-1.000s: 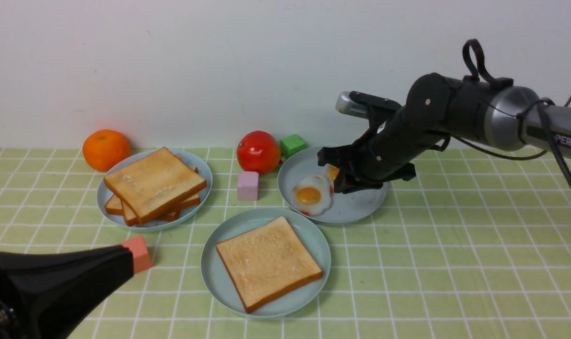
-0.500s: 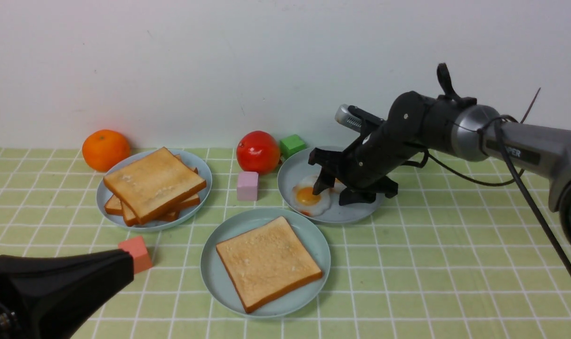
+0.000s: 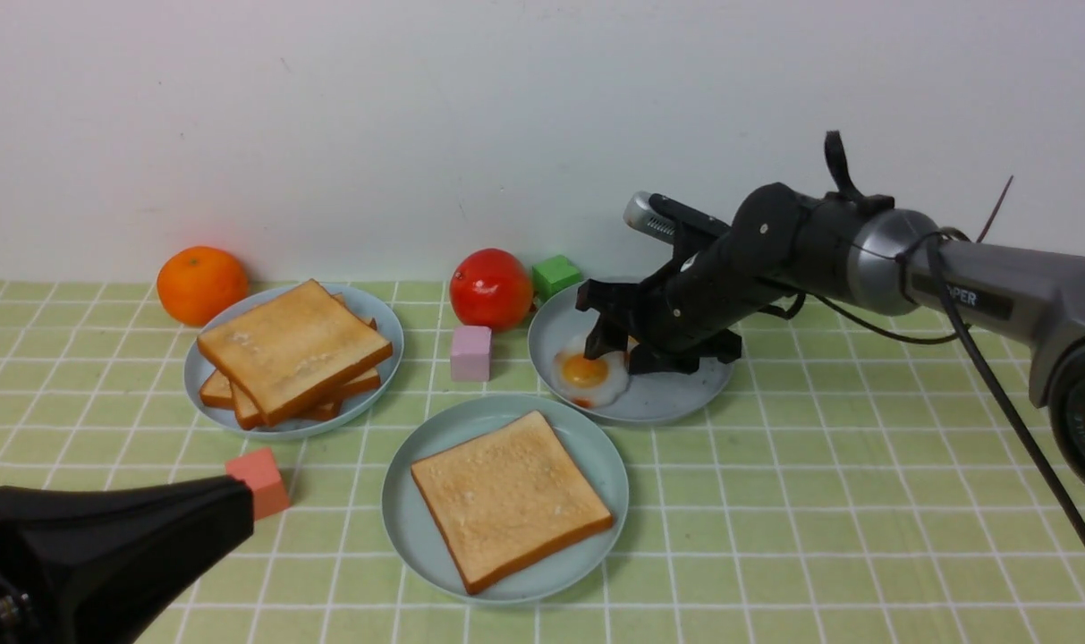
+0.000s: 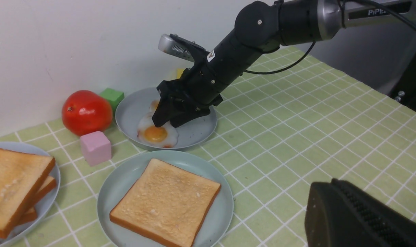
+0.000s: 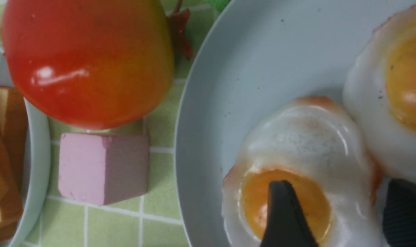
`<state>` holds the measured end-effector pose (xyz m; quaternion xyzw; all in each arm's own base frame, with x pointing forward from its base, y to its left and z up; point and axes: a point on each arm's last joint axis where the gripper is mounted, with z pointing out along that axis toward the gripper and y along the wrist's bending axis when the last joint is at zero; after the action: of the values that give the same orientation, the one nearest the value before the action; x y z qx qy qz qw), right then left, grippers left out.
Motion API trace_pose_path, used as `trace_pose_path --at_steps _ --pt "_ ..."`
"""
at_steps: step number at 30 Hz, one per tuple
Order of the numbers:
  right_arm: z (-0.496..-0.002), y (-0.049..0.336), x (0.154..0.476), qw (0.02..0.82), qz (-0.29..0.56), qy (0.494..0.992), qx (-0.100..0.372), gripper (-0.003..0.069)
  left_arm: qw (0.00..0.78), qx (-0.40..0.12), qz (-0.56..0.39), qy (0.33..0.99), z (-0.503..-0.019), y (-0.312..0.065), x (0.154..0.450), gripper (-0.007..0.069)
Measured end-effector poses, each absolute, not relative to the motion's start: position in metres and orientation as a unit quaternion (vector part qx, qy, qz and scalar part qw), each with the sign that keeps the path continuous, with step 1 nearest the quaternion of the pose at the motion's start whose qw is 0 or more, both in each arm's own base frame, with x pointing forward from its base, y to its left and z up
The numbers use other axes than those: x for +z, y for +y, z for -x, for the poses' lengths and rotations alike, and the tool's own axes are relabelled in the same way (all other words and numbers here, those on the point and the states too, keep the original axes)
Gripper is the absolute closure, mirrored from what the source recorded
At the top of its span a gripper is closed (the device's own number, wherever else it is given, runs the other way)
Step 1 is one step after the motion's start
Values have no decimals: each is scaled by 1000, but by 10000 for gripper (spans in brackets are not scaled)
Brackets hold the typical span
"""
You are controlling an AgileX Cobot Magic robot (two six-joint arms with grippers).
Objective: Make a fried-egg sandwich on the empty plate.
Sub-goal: Use the right arm to grab a fried egg
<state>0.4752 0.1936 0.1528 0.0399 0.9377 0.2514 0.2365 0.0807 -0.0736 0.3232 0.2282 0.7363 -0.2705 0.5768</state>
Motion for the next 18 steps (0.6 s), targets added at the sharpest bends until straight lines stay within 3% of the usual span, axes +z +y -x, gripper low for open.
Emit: trace_pose_path --at_steps 11,18 --pt "-479 194 148 256 -15 936 242 368 574 -269 -229 738 -81 -73 323 631" --pt "-480 194 144 266 2 935 235 475 570 -275 -225 741 -80 -74 322 628"
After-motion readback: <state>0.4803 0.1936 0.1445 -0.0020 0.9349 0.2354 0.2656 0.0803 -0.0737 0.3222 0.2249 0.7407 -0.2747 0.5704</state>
